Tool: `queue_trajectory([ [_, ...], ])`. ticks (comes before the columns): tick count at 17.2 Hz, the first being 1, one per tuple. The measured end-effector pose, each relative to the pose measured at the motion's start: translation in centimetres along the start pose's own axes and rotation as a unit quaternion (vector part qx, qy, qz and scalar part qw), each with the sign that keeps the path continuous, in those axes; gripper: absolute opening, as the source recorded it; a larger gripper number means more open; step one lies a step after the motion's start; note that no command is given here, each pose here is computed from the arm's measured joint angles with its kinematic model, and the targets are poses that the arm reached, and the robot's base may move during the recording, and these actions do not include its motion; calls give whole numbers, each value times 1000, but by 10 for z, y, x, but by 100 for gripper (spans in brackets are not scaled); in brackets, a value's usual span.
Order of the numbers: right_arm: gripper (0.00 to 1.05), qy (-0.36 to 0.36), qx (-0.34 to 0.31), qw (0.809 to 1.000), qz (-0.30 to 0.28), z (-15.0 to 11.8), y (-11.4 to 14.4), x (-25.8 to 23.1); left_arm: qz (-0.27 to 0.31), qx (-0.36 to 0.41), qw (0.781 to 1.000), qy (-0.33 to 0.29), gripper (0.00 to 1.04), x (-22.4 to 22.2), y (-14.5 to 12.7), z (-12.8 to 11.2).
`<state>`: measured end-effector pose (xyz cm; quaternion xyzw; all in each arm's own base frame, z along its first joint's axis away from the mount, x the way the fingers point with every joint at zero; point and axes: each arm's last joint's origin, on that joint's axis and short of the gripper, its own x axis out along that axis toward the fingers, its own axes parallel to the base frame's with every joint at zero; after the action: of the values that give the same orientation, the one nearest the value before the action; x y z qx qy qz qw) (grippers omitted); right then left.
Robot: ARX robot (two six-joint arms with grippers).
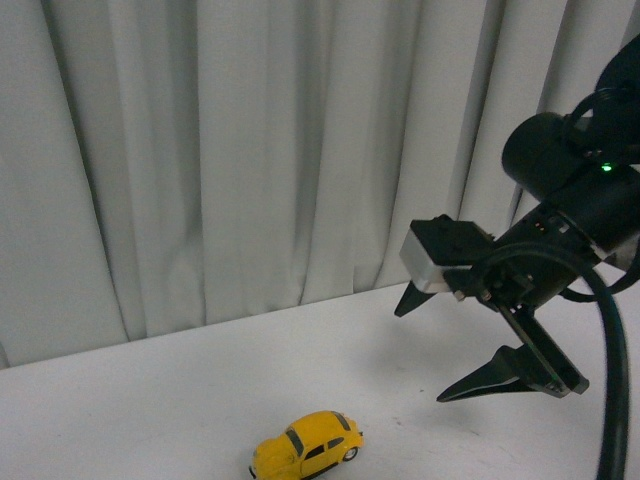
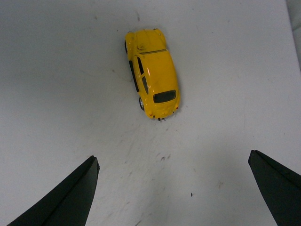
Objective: Wind up and store yellow beetle toy
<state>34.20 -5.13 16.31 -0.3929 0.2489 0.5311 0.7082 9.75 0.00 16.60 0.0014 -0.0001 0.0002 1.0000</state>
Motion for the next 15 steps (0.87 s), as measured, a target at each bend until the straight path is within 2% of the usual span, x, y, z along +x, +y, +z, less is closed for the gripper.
queue_trajectory([
  [4,98,13,-67,997,27,13,-20,31,0,0,1000,0,98,0,0,0],
  [11,98,32,-93,990,103,24,-17,89,0,0,1000,0,98,0,0,0],
  [15,98,42,-106,986,126,31,-20,110,0,0,1000,0,98,0,0,0],
])
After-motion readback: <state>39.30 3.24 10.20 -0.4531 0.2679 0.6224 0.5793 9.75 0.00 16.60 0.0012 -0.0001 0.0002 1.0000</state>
